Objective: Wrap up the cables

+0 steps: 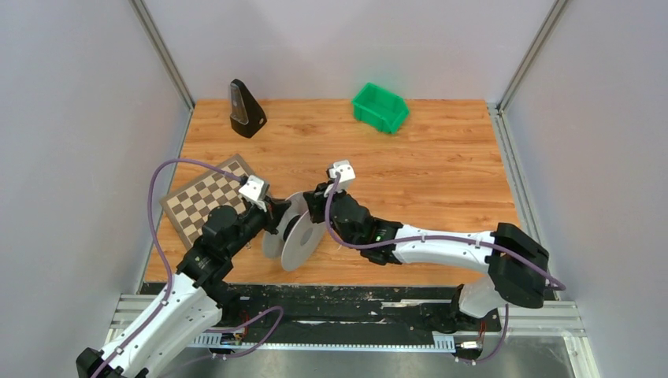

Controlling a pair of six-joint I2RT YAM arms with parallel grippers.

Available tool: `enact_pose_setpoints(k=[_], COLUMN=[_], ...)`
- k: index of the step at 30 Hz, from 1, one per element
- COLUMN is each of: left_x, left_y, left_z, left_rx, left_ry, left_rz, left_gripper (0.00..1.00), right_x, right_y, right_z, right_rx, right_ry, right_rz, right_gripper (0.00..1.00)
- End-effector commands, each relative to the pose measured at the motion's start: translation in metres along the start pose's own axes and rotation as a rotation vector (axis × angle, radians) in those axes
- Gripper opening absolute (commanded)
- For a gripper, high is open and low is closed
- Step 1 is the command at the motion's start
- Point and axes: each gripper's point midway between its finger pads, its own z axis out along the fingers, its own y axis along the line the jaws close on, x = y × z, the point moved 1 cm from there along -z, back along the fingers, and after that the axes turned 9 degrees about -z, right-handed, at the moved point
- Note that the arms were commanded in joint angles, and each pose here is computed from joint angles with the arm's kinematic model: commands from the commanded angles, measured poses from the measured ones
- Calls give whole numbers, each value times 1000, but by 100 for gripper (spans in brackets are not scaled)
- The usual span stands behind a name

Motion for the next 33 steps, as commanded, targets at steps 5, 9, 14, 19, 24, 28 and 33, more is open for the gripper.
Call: enact_pose_setpoints(k=[5, 9, 14, 19, 24, 28, 33], left_x=[-49, -52, -52, -57, -70, -77, -89], left_y=[-12, -16, -27, -32, -57, -84, -107], left_z=[3, 4, 2, 2, -6, -19, -31], left_rx=[33, 59, 132, 153, 251, 385, 484], left_ry=[-189, -205, -212, -199, -180, -152, -130], left_rz=[36, 33, 110, 126, 43, -37, -131], left_gripper=[0, 0, 0, 0, 0, 0, 0], right_x=[18, 34, 36, 27, 25, 3, -9], right_y=[-21, -15, -20, -19, -17, -19, -18], right_z=[-14, -20, -27, -43, -77, -113, -147], right_rx=[0, -74, -94, -168, -362, -485, -591], right_ry=[88, 116, 123, 86, -39, -179, -264], right_rz=[201, 243, 272, 239, 67, -60, -163], right_gripper=[6, 8, 4, 3, 0, 0, 0])
